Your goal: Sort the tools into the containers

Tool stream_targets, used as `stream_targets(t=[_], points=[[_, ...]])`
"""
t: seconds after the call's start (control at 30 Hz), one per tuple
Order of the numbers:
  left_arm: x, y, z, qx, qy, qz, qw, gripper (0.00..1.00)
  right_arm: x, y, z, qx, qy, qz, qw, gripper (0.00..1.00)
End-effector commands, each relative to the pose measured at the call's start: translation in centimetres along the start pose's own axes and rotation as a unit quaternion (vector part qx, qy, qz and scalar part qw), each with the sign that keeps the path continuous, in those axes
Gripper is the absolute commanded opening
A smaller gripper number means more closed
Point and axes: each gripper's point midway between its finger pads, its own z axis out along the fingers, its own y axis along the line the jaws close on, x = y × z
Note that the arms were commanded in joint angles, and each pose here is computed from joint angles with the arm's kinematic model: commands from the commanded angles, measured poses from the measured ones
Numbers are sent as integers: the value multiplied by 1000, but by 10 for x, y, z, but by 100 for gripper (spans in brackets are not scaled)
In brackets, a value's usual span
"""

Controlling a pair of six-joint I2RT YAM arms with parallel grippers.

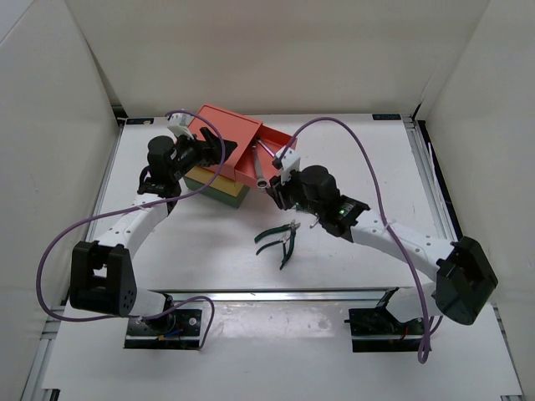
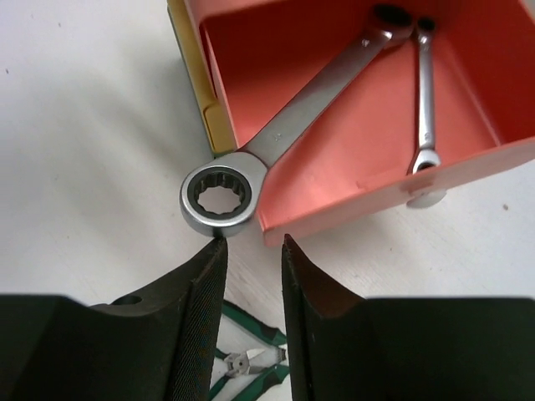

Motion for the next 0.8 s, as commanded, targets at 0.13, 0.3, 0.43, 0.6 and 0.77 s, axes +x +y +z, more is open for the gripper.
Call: stream_targets(t=[0.13,0.3,0.43,0.6,0.77], points=[[71,36,-9,-59,107,-62,991,99,-75,-5,5,14,-90,12,996,36],[71,35,-9,-57,108,-63,991,99,-85,-8,19,23,-90,15,996,36],[69,34,-11,-58,105,-61,991,99,-87,5,10,-13,-105,12,994,40],[70,35,-10,-58,106,-61,991,99,-77,13,0,-33,-89,6,995,47],[72,36,-9,-58,108,-63,990,99,-62,17,-1,-29,-58,-14,998,50]])
